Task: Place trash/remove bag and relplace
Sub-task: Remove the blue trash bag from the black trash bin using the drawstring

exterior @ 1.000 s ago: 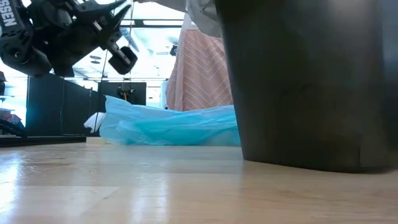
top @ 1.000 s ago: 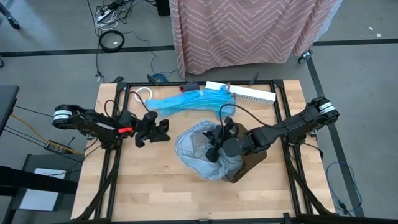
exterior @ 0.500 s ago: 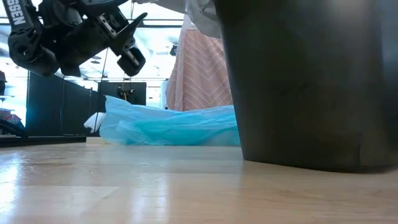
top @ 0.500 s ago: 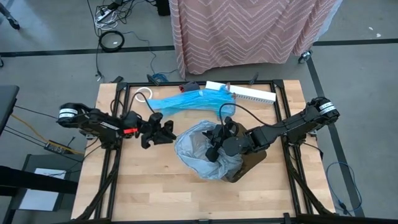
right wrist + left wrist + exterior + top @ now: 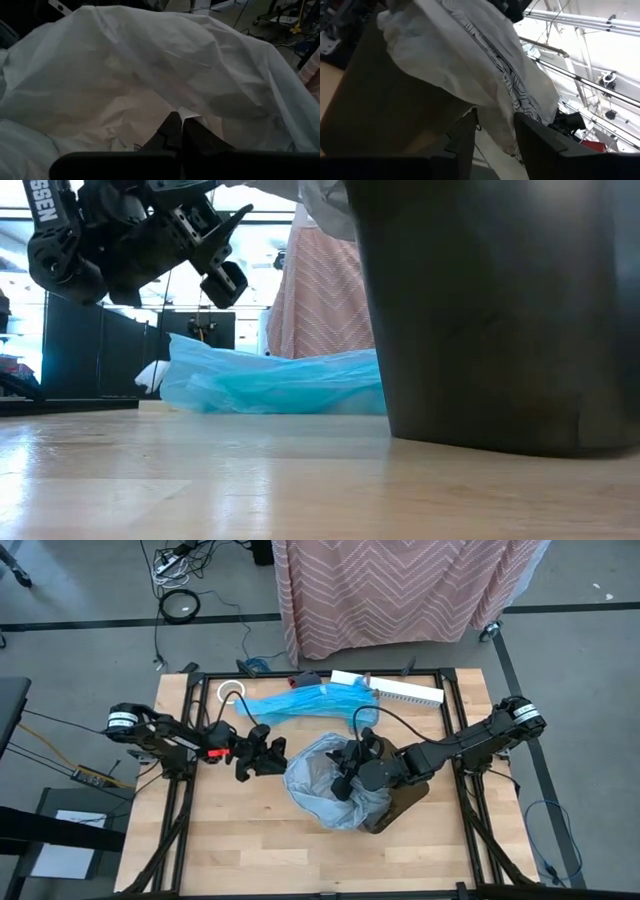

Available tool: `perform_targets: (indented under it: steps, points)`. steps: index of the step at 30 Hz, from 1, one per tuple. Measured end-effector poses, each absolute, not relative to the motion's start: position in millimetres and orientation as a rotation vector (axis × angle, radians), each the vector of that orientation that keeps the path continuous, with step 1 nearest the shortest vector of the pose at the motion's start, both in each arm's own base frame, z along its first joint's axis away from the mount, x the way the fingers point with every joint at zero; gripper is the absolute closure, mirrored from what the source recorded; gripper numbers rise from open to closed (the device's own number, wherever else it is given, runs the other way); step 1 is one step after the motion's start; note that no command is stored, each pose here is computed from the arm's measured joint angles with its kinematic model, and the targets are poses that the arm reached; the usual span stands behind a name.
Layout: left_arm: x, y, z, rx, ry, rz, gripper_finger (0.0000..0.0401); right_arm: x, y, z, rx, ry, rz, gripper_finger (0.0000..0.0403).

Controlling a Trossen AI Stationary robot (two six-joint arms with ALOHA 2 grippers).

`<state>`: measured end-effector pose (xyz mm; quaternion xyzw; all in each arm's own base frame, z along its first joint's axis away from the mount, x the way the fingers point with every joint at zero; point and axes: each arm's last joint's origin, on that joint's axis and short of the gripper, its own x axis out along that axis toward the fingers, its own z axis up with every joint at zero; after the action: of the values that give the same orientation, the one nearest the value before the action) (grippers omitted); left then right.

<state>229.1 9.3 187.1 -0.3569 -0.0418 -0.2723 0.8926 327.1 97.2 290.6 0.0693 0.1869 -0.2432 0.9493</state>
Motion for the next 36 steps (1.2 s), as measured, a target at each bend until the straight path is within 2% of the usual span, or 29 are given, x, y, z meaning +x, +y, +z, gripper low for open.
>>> perform_targets:
  steps: [7, 16, 25, 36]
  points:
    - [231, -6, 191, -0.711, -0.09, -0.649, 0.0286, 327, 97, 291, 0.141, 0.383, -0.495, 0.0403]
    - [235, -11, 191, -0.723, -0.067, -0.646, 0.0393, 327, 97, 291, 0.142, 0.381, -0.496, 0.0403]
    - [235, 1, 195, -0.839, -0.124, -0.558, 0.0399, 330, 107, 301, 0.144, 0.284, -0.438, 0.0403]
    - [253, 3, 224, -0.888, -0.217, -0.612, 0.04, 327, 133, 320, 0.039, 0.141, -0.325, 0.0403]
